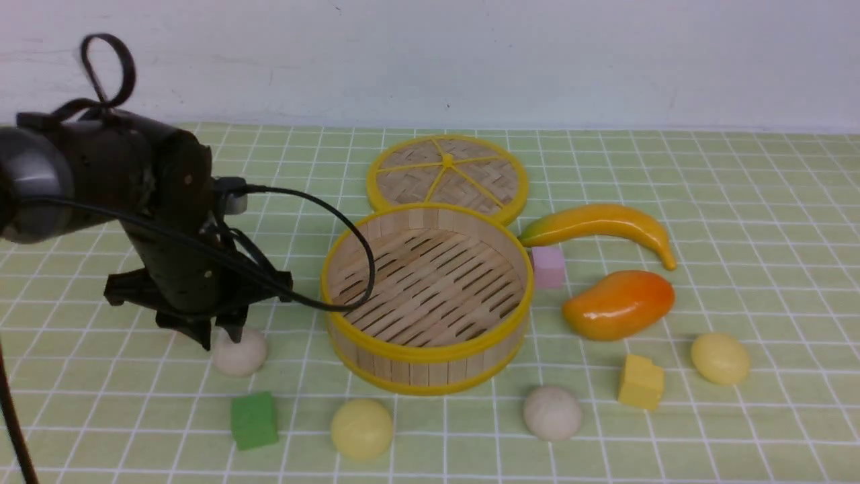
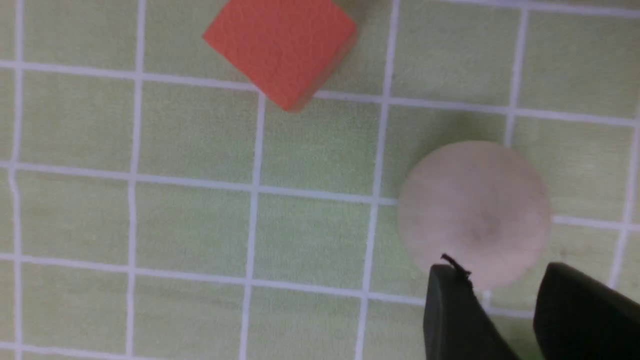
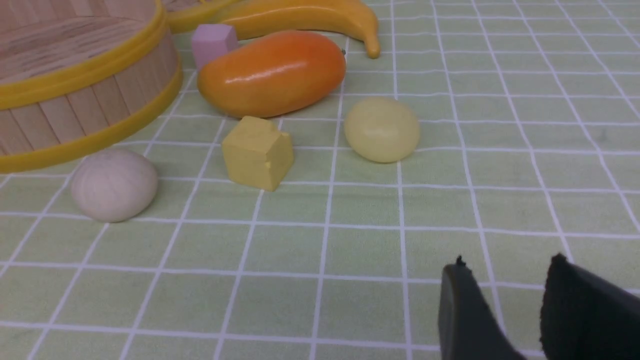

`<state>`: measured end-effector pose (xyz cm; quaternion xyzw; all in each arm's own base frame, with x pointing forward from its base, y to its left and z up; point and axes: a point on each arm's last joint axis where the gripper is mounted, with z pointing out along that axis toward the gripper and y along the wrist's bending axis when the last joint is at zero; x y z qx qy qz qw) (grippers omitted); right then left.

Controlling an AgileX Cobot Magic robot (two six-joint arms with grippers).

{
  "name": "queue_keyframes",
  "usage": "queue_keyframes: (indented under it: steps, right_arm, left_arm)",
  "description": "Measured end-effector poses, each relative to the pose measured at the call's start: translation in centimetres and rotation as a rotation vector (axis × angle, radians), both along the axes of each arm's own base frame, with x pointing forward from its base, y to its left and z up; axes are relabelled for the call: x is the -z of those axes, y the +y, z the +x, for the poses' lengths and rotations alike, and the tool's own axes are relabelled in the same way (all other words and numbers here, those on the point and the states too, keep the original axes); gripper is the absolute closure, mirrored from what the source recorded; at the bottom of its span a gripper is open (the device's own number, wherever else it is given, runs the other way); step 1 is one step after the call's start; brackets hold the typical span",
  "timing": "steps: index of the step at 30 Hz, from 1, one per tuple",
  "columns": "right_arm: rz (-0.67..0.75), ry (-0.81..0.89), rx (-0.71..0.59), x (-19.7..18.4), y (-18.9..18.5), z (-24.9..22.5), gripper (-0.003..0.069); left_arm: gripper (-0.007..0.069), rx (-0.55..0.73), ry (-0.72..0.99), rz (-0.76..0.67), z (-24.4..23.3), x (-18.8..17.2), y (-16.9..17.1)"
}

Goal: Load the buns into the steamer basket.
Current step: Use the left arm to grab a steamed stuffed bun

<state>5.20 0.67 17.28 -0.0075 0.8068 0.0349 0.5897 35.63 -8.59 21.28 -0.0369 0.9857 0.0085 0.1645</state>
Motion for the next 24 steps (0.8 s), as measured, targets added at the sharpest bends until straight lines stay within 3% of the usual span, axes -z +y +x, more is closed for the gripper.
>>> queue_keyframes:
  steps: [5, 24]
  right_arm:
    - [0.000, 0.000, 0.000, 0.0, 0.0, 0.0, 0.0419]
    - [0.000, 0.000, 0.000, 0.0, 0.0, 0.0, 0.0419]
  left_arm:
    - [0.0386, 0.006, -0.003, 0.001, 0.7, 1.4, -0.2]
    - [0.0387, 0.013, -0.067, -0.022, 1.2, 1.2, -0.4]
